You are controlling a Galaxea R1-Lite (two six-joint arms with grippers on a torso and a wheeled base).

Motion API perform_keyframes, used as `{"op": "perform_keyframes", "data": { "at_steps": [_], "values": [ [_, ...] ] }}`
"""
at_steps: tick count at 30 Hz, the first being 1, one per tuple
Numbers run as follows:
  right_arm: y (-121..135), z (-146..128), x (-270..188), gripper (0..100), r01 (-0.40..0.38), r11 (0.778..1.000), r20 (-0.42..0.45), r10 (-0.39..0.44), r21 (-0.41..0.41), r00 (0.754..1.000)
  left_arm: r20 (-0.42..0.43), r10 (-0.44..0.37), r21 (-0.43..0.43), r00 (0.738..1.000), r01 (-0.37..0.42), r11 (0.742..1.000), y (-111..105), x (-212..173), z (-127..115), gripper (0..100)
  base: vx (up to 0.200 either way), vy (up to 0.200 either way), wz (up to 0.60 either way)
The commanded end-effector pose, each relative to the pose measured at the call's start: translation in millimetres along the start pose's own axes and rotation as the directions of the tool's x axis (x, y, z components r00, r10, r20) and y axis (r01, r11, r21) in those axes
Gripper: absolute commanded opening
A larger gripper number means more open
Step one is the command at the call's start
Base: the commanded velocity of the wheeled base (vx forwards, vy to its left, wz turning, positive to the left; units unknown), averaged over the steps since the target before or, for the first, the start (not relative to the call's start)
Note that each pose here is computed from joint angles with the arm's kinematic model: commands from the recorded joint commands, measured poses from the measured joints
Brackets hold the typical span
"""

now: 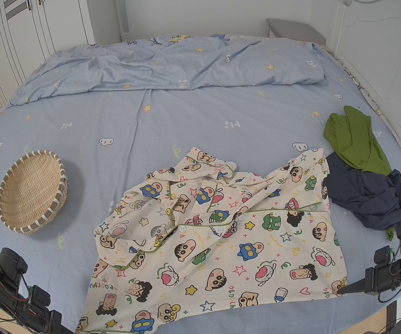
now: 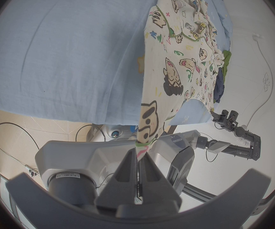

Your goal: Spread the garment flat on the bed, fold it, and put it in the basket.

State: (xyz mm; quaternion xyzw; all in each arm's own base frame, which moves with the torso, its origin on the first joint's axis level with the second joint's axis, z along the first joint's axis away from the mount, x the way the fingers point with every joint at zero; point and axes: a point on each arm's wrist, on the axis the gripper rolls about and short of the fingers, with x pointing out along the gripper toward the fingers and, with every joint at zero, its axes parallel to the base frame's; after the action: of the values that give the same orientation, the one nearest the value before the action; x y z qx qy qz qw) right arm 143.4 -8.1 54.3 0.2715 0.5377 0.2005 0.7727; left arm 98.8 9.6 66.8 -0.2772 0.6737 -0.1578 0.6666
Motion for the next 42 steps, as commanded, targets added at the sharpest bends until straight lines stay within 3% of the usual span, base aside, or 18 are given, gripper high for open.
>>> {"op": "perform_keyframes", "data": {
  "at_steps": [1, 3, 7, 10, 15, 28, 36, 37, 42],
  "values": [
    [-1, -9, -1, 0, 0.005, 1.000, -0.002, -0.005, 0.010, 1.000, -0.008, 0.003, 0.005, 1.000, -0.003, 1.000, -1, 0, -1, 0, 0.000, 0.000, 0.00],
    [-3, -12, 1, 0, 0.006, 1.000, -0.013, -0.006, 0.018, 1.000, -0.062, 0.011, 0.022, 0.998, -0.010, 1.000, -4, 4, -9, 0, 0.000, 0.000, 0.00],
    [-3, -14, 2, 0, 0.006, 1.000, -0.020, -0.005, 0.022, 1.000, -0.073, 0.019, 0.026, 0.997, -0.017, 1.000, -6, 3, -10, 0, 0.000, 0.000, 0.00],
    [-8, -17, 5, 0, 0.027, 0.998, -0.052, -0.024, 0.051, 0.998, -0.079, 0.117, 0.025, 0.990, -0.116, 0.993, -4, 3, -9, 0, 0.000, 0.000, 0.00],
    [-11, -18, 9, 0, 0.068, 0.996, -0.081, -0.063, 0.058, 0.995, -0.069, 0.179, 0.038, 0.981, -0.177, 0.984, -1, 5, -10, 0, 0.000, 0.000, 0.00],
    [-12, -21, 10, 0, 0.089, 0.995, -0.090, -0.084, 0.050, 0.992, 0.000, 0.182, 0.061, 0.983, -0.181, 0.982, 5, 14, -10, 0, 0.000, 0.000, 0.00],
    [-12, -21, 10, 0, 0.088, 0.995, -0.093, -0.083, 0.047, 0.992, -0.034, 0.186, 0.080, 0.982, -0.183, 0.980, 5, 18, -11, 0, 0.000, 0.000, 0.00],
    [-12, -21, 10, 100, 0.088, 0.995, -0.091, -0.083, 0.046, 0.992, -0.035, 0.188, 0.081, 0.982, -0.184, 0.980, 5, 18, -10, 100, 0.000, 0.000, 0.00],
    [-13, -20, 10, 100, 0.086, 0.996, -0.076, -0.083, 0.039, 0.994, -0.033, 0.186, 0.080, 0.982, -0.183, 0.980, 5, 18, -11, 100, 0.000, 0.000, 0.00]
  ]
}}
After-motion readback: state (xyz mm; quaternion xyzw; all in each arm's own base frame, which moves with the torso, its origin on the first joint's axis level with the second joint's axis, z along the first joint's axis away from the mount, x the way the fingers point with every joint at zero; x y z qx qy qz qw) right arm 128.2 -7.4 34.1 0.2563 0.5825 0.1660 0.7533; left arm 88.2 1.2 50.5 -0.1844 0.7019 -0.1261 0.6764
